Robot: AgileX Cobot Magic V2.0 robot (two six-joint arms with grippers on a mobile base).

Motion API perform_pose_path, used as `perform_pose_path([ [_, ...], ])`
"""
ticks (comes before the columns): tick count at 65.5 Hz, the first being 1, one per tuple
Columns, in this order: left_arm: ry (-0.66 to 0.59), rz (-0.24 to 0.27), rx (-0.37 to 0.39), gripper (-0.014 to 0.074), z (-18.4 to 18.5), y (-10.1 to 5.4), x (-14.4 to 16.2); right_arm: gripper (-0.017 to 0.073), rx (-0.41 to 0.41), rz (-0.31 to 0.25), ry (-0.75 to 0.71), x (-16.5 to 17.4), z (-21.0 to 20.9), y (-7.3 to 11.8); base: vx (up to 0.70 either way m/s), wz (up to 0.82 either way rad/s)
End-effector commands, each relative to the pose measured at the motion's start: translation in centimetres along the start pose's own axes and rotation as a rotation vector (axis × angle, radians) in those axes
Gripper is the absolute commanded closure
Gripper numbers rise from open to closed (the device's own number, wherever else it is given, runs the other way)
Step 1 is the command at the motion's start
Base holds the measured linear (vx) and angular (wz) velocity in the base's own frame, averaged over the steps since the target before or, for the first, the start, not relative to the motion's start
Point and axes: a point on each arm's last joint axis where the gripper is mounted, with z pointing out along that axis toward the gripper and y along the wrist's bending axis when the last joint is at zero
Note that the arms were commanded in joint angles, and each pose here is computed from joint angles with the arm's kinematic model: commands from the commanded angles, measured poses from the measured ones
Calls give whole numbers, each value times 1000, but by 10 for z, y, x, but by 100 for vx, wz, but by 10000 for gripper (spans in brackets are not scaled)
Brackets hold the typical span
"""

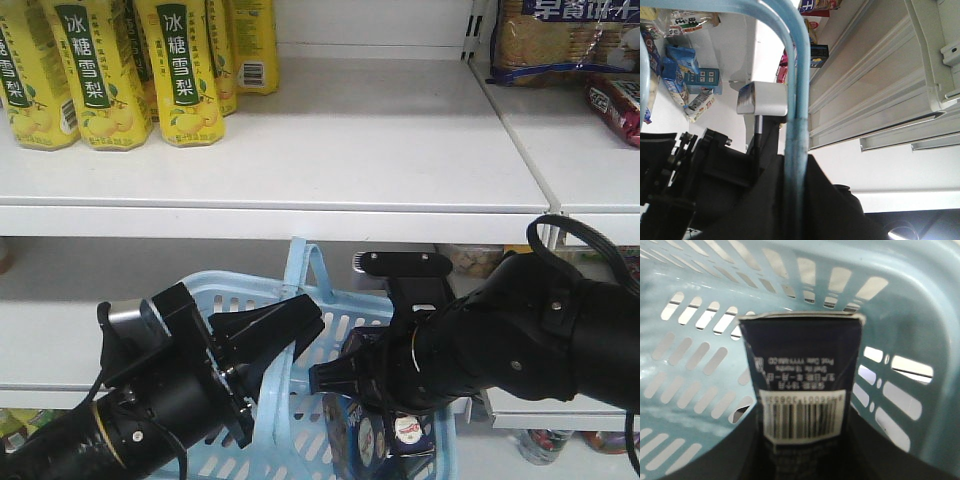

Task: Left arm holds basket, right arm returns cookies
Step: 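Close the right gripper on the top of the cookie box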

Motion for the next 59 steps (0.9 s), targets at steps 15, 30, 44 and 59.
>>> perform_pose_path([
  [15, 46, -2, 375, 596, -1, -44, 5, 570, -38, -13, -66, -8, -15, 4, 0, 0],
  [30, 46, -2, 375, 596, -1, -44, 5, 570, -64, -10, -102, -9, -29, 4, 0, 0],
  [44, 46, -2, 375, 596, -1, -44, 5, 570, -81, -8, -127, -8, -41, 3, 0, 0],
  [59, 46, -2, 375, 596, -1, -44, 5, 570, -113, -3, -172, -5, -62, 0, 0, 0],
])
